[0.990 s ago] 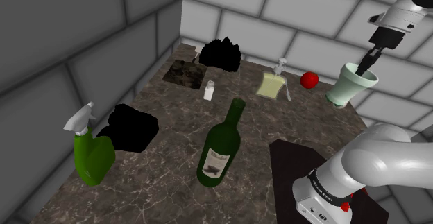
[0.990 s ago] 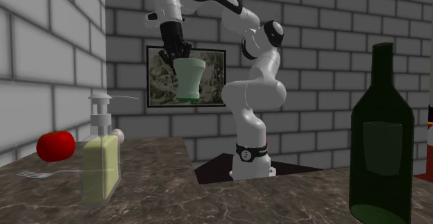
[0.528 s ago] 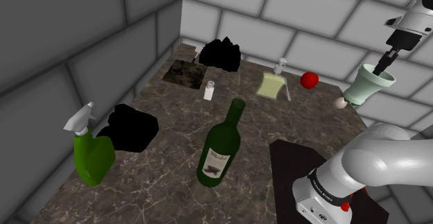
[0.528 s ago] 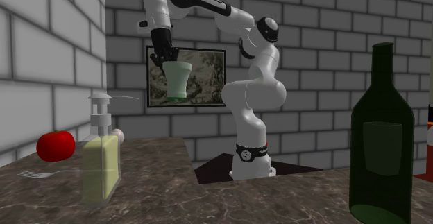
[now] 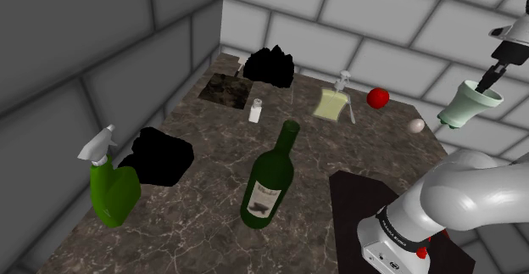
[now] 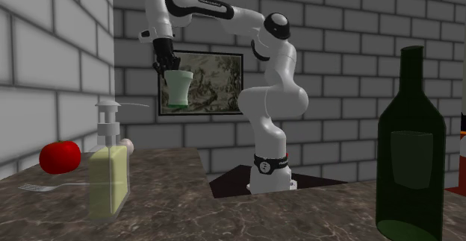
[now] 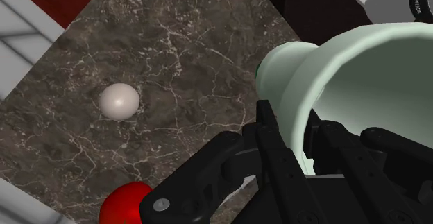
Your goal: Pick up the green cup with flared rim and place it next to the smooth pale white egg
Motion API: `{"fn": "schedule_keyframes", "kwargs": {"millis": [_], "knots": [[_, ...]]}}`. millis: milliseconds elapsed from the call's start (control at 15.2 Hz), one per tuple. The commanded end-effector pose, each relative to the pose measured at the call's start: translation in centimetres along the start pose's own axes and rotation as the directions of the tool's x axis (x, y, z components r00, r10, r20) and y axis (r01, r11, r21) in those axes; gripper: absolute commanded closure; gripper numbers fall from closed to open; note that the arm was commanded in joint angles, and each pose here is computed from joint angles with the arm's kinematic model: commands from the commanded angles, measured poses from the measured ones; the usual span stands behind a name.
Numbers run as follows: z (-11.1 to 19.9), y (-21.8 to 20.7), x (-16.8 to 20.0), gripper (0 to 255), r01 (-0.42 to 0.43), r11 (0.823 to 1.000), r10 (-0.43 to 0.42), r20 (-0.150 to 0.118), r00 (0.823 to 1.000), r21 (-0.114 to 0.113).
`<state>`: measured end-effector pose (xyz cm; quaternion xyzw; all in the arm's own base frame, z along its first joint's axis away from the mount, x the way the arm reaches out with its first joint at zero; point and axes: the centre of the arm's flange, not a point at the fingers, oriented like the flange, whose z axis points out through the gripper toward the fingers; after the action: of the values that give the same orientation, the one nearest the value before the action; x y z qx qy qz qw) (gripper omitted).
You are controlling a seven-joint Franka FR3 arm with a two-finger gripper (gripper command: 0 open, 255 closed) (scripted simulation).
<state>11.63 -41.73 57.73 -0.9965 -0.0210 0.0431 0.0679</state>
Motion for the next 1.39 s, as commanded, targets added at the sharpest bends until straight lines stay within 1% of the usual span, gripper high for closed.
{"fn": "schedule_keyframes", "kwargs": {"millis": [0, 396, 1320], "knots": [[-0.5, 2.7, -1.2, 255, 0.000, 1.000, 0.000, 0.001, 1.000, -0.002], [-1.3, 10.1, -4.7, 255, 0.000, 1.000, 0.000, 0.001, 1.000, -0.002], [6.0, 11.1, -4.1, 255, 0.000, 1.000, 0.000, 0.001, 1.000, -0.002]]}}
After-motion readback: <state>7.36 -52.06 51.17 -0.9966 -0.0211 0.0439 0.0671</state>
